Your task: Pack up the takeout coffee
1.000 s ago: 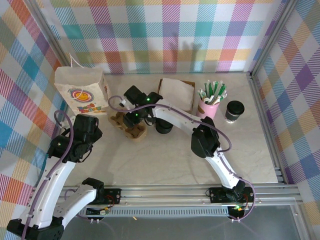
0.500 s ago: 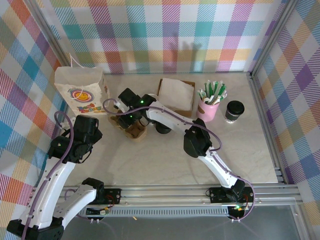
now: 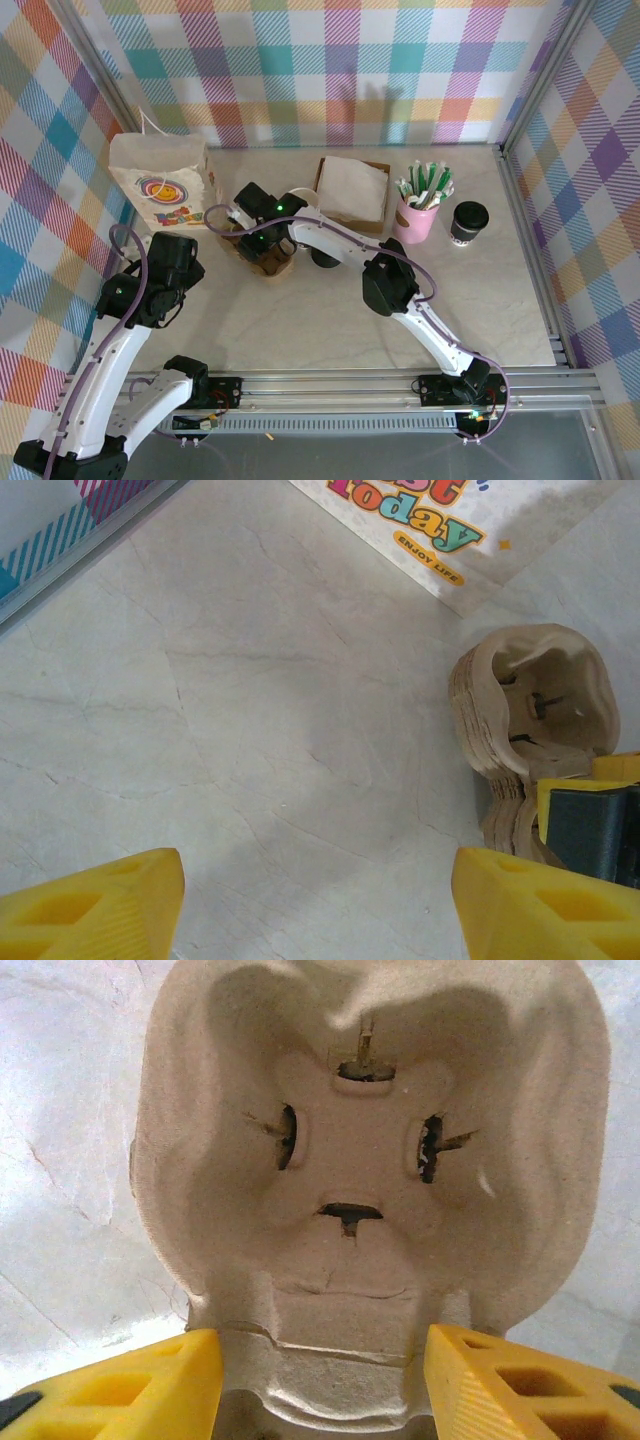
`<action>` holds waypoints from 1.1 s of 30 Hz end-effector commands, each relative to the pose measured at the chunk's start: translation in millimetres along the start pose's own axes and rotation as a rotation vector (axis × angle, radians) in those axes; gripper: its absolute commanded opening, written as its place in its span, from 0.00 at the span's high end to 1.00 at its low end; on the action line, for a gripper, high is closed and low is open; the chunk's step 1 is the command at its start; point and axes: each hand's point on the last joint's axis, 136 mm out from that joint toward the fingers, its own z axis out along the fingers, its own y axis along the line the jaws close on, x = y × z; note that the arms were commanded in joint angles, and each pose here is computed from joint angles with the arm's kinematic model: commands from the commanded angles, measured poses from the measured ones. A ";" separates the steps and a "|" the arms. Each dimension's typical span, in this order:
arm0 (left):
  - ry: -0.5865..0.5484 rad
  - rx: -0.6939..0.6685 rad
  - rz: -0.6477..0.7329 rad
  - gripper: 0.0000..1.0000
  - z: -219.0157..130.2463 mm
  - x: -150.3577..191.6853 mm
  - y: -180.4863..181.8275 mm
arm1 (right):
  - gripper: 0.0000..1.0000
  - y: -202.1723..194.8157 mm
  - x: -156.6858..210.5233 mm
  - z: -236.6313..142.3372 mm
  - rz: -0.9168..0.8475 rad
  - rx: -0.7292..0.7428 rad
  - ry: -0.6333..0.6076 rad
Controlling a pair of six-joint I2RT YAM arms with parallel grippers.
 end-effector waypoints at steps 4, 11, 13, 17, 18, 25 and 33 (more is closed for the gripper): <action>0.003 -0.034 0.019 0.29 0.8 2.6 9.3 | 0.45 3.0 14.9 13.1 -0.009 -0.001 0.058; -0.001 -0.035 0.023 0.29 -1.6 1.1 10.4 | 0.39 3.6 19.4 6.2 0.036 0.002 0.082; -0.003 -0.032 0.017 0.28 -2.6 0.5 10.4 | 0.37 4.7 20.7 2.4 0.058 -0.003 0.089; 0.000 -0.028 0.017 0.28 -1.9 1.6 9.9 | 0.38 5.3 21.8 -1.1 0.073 -0.003 0.096; 0.000 -0.028 0.015 0.28 -1.6 2.0 10.0 | 0.40 5.1 22.5 -1.2 0.075 -0.001 0.099; -0.002 -0.022 0.006 0.28 -2.2 1.4 9.2 | 0.44 1.8 28.2 -2.0 0.084 0.019 0.120; -0.012 -0.018 -0.005 0.29 -3.3 0.0 10.0 | 0.37 2.0 8.1 -29.6 0.087 0.034 0.049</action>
